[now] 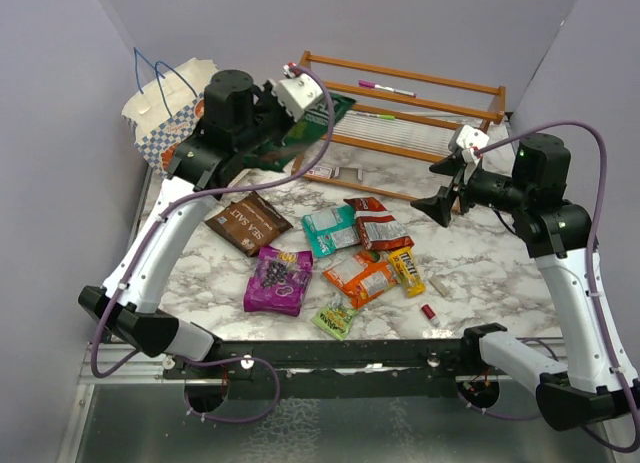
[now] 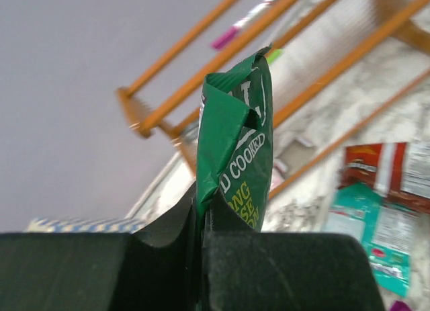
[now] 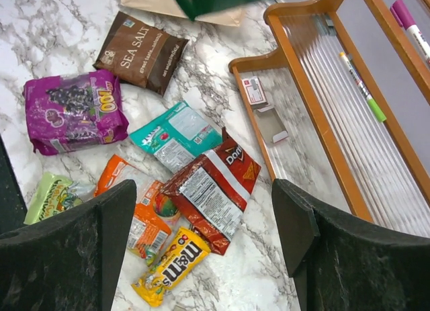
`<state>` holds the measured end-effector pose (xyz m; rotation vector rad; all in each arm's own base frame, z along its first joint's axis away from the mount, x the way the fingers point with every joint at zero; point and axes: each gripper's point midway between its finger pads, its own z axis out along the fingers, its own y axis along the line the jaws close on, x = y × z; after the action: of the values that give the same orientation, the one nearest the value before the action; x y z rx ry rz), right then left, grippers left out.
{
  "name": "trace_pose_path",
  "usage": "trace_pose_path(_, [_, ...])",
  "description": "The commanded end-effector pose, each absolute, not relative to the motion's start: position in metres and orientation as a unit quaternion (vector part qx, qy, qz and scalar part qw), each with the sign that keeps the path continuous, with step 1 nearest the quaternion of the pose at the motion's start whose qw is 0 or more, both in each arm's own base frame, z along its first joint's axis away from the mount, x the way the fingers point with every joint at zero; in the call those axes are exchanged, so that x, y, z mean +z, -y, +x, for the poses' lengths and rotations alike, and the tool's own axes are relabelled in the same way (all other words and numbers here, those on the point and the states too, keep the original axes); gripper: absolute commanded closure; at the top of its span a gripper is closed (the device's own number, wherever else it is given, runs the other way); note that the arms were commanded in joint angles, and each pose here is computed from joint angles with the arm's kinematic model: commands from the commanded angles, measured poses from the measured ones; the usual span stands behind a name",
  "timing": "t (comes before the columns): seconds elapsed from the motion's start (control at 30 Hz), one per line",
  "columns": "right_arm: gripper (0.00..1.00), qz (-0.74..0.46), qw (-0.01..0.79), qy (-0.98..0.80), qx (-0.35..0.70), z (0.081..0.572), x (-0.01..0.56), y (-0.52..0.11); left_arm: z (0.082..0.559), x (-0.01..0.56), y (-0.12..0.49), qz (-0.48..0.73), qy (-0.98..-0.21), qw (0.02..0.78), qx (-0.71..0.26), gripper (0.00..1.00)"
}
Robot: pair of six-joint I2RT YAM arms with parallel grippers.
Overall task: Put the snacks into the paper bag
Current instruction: Place the snack in the paper bag.
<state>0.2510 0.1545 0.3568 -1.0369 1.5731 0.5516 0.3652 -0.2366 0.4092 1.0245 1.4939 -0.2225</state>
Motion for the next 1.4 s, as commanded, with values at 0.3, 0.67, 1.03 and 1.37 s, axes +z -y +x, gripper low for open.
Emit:
trace_pose_path(0.3, [0.18,-0.424,0.577,-0.662,0.219,0.254,0.358,-0.150,0.404,0.574,0.100,0.265,-0.574,0.770,0.088,1.00])
trace_pose_path(0.67, [0.18,-0.427,0.574,-0.660,0.230,0.252,0.352,-0.153,0.427,0.642,0.033,0.189,-0.530,0.812,0.157,1.00])
trace_pose_path(1.03, [0.18,-0.429,0.565,-0.661,0.244,0.254,0.341,-0.157,0.443,0.678,-0.054,0.087,-0.482,0.863,0.123,1.00])
trace_pose_path(1.37, [0.18,-0.429,0.556,-0.665,0.255,0.256,0.331,-0.160,0.434,0.689,-0.133,0.025,-0.454,0.888,0.068,1.00])
